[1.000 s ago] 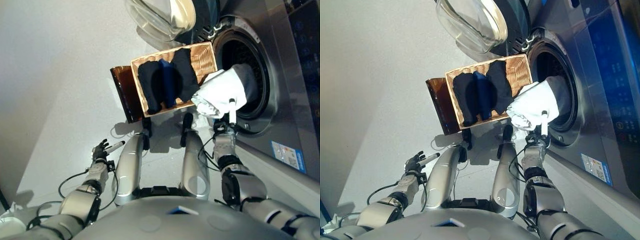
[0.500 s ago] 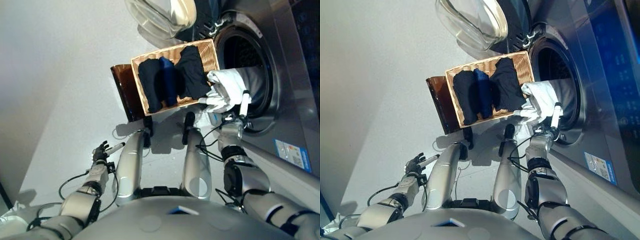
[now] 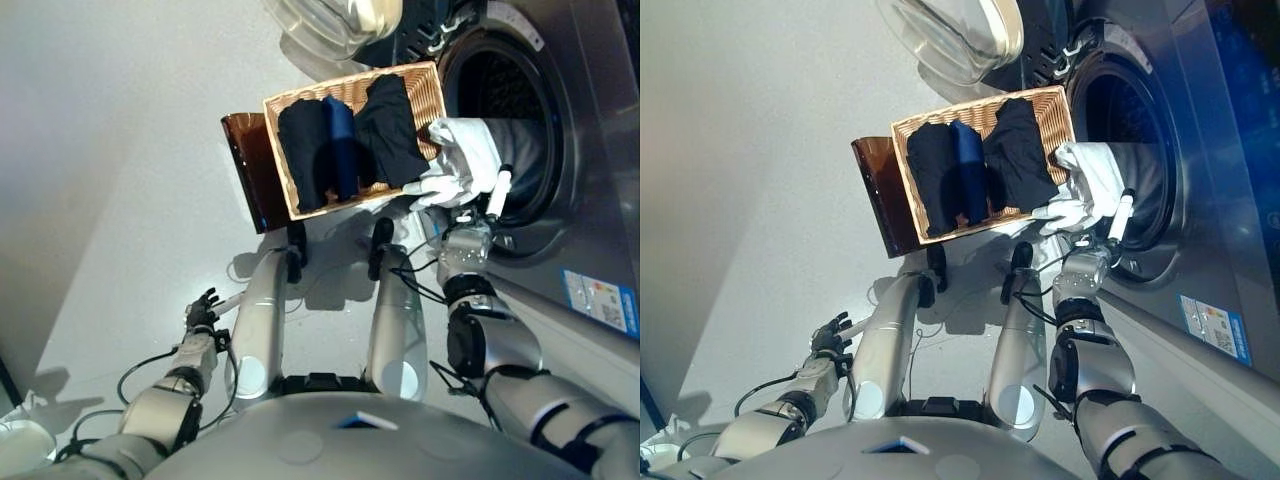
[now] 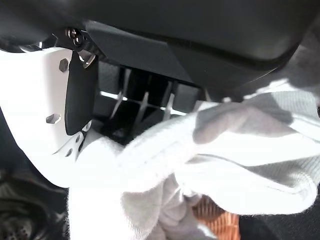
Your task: Pick up the clothes and place them into the washing machine
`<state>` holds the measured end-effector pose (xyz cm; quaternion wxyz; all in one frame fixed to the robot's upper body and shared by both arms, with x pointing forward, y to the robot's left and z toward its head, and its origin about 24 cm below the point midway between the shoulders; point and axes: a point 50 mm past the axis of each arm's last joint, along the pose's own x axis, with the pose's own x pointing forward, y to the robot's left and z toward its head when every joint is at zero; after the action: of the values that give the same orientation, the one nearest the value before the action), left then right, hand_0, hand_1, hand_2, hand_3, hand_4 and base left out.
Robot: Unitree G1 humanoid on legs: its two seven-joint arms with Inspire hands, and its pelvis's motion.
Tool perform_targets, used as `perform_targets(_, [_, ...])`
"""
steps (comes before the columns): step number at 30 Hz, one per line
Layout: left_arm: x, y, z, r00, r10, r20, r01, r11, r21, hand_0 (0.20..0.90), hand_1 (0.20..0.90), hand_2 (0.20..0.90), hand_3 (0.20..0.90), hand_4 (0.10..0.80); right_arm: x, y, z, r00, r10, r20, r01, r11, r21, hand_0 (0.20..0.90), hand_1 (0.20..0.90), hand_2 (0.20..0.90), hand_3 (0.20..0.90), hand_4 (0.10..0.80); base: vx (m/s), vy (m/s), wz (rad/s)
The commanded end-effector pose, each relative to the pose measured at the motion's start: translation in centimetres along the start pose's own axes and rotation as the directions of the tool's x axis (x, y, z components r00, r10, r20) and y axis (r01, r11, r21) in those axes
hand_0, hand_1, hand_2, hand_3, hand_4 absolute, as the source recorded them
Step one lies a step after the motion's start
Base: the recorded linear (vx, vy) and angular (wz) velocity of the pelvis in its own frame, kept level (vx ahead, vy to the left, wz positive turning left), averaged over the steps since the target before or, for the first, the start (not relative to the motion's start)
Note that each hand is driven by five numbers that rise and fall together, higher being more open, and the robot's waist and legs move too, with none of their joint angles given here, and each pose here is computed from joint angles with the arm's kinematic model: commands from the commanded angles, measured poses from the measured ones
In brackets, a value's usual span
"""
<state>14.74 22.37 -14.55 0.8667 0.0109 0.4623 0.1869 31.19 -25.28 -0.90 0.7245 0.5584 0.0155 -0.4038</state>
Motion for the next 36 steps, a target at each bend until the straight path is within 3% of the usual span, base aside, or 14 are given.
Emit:
perform_targets(1, [-0.7,1.9,-3.5,0.993,0.064,-0.098,-0.059,0.997,0.050,0.900,0.900,0.900,0.900,0.800,1.3,3.5,7.6,0.959,0.083,0.271,-0.104,0.992,0.067,0.200,0.200,0.200,0.200,0.300,-0.031,-0.013,0.01])
perform_targets(12, [-0.8,2.9,-3.9,0.988,0.098,-0.118,-0.092,0.994,0.054,0.900,0.900,0.900,0.900,0.800,1.5,6.2,11.5,0.924,0.090,0.371,-0.127,0.989,0.076,0.200,0.200,0.200,0.200,0.300,-0.018,-0.003,0.04])
perform_targets(23, [-0.9,3.8,-4.2,0.984,0.126,-0.128,-0.118,0.991,0.069,0.900,0.900,0.900,0.900,0.800,0.6,9.7,19.5,0.828,0.054,0.558,-0.155,0.979,0.135,0.200,0.200,0.200,0.200,0.300,-0.006,0.002,0.00])
perform_targets(26, [-0.9,3.9,-4.3,0.984,0.123,-0.130,-0.114,0.991,0.074,0.900,0.900,0.900,0.900,0.800,0.4,10.6,20.5,0.814,0.092,0.574,-0.133,0.991,0.030,0.200,0.200,0.200,0.200,0.300,-0.015,0.006,0.14])
perform_targets(36, [-0.8,4.2,-4.2,0.983,0.121,-0.137,-0.107,0.989,0.104,0.900,0.900,0.900,0.900,0.800,1.4,10.6,16.8,0.872,0.200,0.446,-0.103,0.967,-0.233,0.200,0.200,0.200,0.200,0.300,-0.012,0.004,-0.12])
